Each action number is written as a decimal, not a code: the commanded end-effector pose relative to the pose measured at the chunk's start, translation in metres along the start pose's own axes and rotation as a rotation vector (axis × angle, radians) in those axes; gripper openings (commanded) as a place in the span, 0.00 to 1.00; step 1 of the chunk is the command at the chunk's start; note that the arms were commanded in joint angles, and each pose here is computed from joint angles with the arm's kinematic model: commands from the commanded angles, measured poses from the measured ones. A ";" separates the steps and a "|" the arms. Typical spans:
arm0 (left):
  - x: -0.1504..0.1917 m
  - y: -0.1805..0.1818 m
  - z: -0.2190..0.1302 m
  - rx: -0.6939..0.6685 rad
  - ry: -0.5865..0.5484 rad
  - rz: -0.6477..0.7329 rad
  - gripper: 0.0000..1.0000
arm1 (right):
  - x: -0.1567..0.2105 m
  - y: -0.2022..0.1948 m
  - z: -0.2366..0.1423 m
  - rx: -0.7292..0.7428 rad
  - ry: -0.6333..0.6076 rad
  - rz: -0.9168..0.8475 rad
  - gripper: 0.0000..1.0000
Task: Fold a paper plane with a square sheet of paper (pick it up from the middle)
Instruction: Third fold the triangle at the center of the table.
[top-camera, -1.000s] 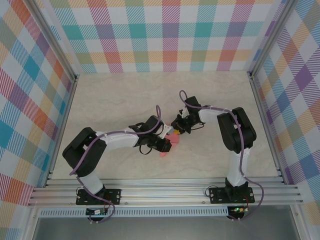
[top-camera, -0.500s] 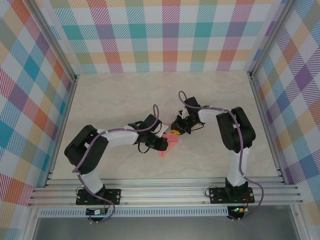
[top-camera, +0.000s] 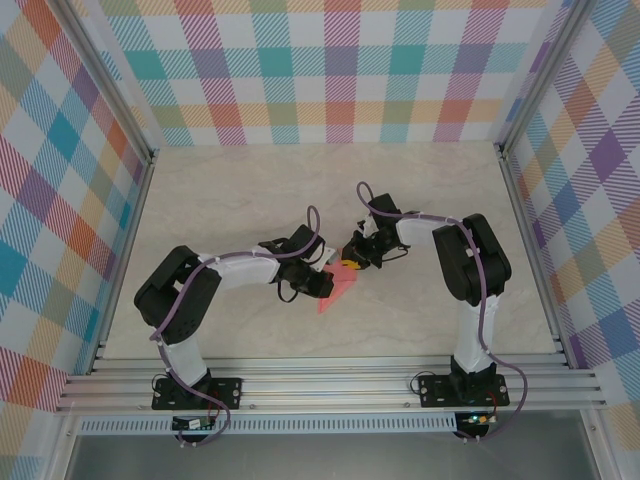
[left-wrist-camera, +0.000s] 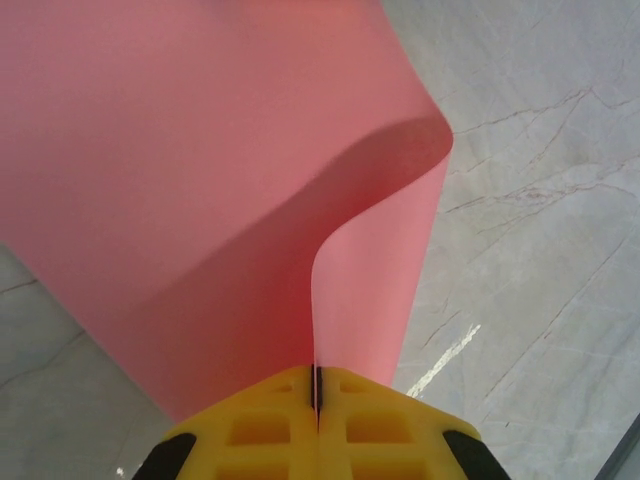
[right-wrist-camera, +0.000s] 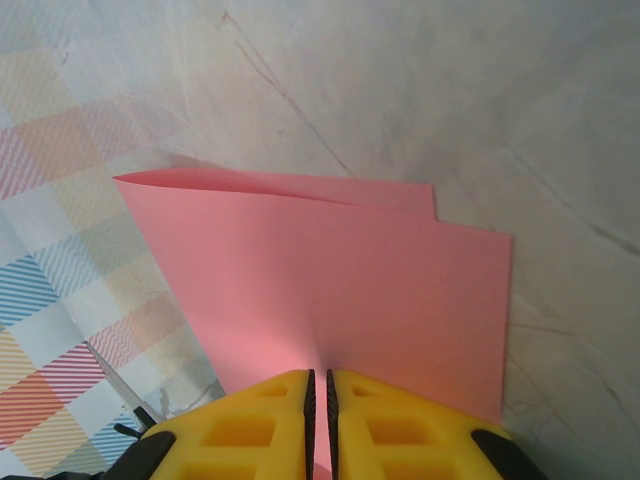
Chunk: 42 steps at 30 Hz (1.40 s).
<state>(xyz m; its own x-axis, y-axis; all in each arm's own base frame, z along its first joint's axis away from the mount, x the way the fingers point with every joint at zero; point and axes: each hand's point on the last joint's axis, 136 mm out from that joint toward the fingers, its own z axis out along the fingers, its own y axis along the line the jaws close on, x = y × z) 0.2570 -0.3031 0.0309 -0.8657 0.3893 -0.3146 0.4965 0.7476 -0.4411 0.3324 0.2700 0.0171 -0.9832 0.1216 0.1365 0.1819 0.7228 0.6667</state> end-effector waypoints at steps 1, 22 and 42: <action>-0.002 0.010 0.000 -0.039 0.025 0.002 0.00 | 0.005 -0.026 0.012 0.094 0.020 0.022 0.15; -0.005 0.018 0.000 -0.076 0.029 -0.001 0.00 | 0.007 -0.027 0.011 0.105 0.023 0.025 0.15; 0.003 0.028 0.006 -0.114 0.045 -0.037 0.00 | 0.007 -0.030 0.014 0.114 0.027 0.033 0.16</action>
<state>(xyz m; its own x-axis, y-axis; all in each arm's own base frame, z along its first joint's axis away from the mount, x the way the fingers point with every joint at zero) 0.2664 -0.2948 0.0210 -0.8689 0.3988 -0.2933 0.4884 0.7873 -0.3762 0.3320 0.2704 0.0169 -0.9857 0.1118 0.1264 0.1677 0.7327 0.6595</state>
